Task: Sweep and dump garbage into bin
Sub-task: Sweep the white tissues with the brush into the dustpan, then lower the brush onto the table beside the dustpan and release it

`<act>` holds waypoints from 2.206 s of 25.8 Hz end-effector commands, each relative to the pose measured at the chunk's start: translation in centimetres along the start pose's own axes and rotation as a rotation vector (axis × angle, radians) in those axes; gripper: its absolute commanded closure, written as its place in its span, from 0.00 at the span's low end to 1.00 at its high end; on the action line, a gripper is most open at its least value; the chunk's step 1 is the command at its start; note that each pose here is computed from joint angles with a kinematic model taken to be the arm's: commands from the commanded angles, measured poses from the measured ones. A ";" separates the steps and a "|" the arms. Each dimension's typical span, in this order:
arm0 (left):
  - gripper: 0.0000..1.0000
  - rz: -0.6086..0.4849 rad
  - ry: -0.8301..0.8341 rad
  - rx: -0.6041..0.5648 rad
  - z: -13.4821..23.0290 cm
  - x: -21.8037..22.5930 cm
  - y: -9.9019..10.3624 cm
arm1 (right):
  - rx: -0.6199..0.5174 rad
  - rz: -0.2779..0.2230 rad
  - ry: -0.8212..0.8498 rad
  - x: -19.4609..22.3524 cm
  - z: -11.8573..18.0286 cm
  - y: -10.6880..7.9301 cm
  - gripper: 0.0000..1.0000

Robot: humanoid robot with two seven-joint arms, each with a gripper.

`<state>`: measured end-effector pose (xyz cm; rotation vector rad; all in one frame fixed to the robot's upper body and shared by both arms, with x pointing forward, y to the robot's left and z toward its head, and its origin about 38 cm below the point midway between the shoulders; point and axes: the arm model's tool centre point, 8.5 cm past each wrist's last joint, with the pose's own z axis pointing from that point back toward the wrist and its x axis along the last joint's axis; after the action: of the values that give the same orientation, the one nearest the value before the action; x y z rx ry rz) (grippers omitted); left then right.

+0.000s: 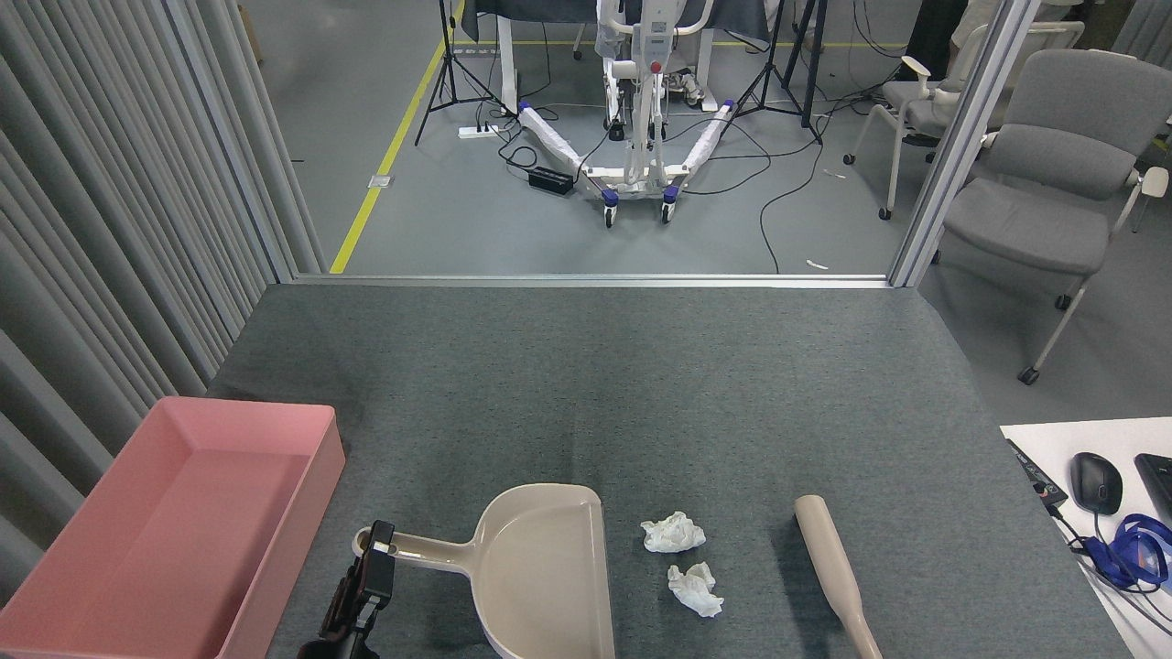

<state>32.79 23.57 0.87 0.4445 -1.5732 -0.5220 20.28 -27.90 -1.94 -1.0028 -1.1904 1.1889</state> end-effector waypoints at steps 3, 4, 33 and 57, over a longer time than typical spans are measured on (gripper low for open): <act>1.00 -0.004 -0.008 0.000 0.0 0.1 0.1 | -0.006 -0.007 -0.012 0.5 -0.2 -0.3 1.00; 1.00 -0.004 -0.010 0.000 0.1 0.1 0.1 | -0.007 -0.009 -0.018 0.8 -0.3 -0.3 1.00; 1.00 -0.036 -0.028 -0.003 0.4 0.6 0.2 | -0.148 -0.210 -0.268 19.6 -4.3 -3.5 1.00; 1.00 -0.030 -0.034 -0.002 0.4 0.7 0.2 | -0.010 0.005 0.020 -3.3 -1.6 -0.9 0.78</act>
<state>32.36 23.34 1.48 0.4608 -1.5985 -0.5561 22.79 -31.75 -0.84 -1.0444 -1.1931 1.1997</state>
